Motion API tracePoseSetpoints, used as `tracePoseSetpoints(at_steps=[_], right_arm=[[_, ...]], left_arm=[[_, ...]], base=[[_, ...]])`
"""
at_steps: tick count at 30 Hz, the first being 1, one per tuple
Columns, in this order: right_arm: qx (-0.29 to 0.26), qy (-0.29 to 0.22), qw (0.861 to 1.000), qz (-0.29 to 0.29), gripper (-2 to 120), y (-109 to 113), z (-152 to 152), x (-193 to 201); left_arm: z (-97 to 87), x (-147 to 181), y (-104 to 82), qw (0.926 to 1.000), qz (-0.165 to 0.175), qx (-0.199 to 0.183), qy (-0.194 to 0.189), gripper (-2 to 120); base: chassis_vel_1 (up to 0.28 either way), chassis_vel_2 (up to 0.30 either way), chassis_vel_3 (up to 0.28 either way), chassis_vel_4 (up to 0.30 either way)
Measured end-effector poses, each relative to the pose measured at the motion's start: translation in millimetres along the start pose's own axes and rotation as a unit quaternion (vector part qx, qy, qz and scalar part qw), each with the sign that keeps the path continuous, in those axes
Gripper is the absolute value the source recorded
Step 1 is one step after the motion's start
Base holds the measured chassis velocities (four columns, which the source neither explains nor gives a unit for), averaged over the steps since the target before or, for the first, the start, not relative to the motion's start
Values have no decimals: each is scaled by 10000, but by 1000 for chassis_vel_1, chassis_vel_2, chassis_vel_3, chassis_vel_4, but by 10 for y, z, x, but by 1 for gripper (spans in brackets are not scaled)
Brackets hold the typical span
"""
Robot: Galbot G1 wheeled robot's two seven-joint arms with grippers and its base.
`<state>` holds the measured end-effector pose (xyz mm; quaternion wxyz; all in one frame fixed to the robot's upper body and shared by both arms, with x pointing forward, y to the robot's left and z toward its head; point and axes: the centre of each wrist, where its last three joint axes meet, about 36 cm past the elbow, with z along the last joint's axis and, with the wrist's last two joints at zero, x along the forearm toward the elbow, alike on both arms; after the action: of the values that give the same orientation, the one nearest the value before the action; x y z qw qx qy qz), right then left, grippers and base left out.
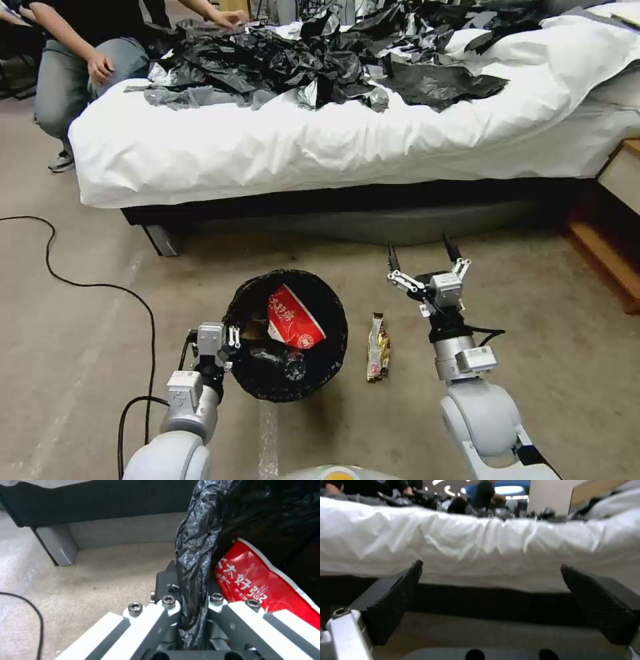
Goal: Pick up the trash bin, then pick up the garbage from the floor and place it into the trash bin.
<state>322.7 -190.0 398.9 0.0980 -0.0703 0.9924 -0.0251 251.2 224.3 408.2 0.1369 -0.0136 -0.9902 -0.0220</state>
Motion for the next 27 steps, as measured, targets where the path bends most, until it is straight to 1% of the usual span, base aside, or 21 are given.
tracePoseSetpoints(at_steps=[1, 2, 3, 4, 5, 6, 8, 9, 11, 12, 14, 15, 17, 21, 27], right_arm=[[-105, 201, 9997, 9, 100, 26, -2, -2], [-105, 201, 9997, 9, 100, 26, -2, -2], [-193, 405, 9990, 11, 100, 48, -2, -5], [-208, 439, 9988, 11, 100, 52, -1, -6], [-328, 808, 9962, 3, 100, 78, 12, -15], [-328, 808, 9962, 3, 100, 78, 12, -15], [-469, 1266, 9908, -35, 100, 101, 58, -17], [-469, 1266, 9908, -35, 100, 101, 58, -17], [-452, 1591, 9862, -81, 100, 106, 125, -12], [-452, 1591, 9862, -81, 100, 106, 125, -12], [-384, 1882, 9813, -117, 100, 107, 186, 3], [-384, 1882, 9813, -117, 100, 107, 186, 3], [-361, 2049, 9778, -229, 100, 108, 228, 22], [-353, 2144, 9756, -316, 100, 115, 247, 36], [-378, 2499, 9665, -437, 100, 144, 311, 72]], left_arm=[[0, 0, 0, 10000, 1, -1, 0, 0], [0, 0, 0, 10000, 1, -1, 0, 0], [0, 0, 2, 10000, -3, -4, 0, 0], [0, 0, 3, 10000, -3, -5, 0, 0], [0, 0, 6, 10000, -8, -7, 0, 0], [0, 0, 6, 10000, -8, -7, 0, 0], [-2, -2, 7, 10000, -9, -7, -5, 0], [-2, -2, 7, 10000, -9, -7, -5, 0], [-4, -7, 7, 10000, -8, -6, -11, 0], [-4, -7, 7, 10000, -8, -6, -11, 0], [6, -12, 7, 10000, -7, -4, 1, 0], [6, -12, 7, 10000, -7, -4, 1, 0], [11, -16, 10, 10000, -9, -5, 7, 0], [14, -17, 11, 10000, -10, -5, 9, 0], [19, -23, 9, 10000, -8, -5, 8, 0]], base=[[0, 0, 0, 0], [0, 0, 0, 0], [0, 0, 0, 0], [0, 0, 0, 0], [0, 0, 0, 0], [0, 0, 0, 0], [0, 0, 0, 0], [0, 0, 0, 0], [0, 0, 0, 0], [0, 0, 0, 0], [0, 0, 0, 0], [0, 0, 0, 0], [0, 0, 0, 0], [0, 0, 0, 0], [0, 0, 0, 0]])
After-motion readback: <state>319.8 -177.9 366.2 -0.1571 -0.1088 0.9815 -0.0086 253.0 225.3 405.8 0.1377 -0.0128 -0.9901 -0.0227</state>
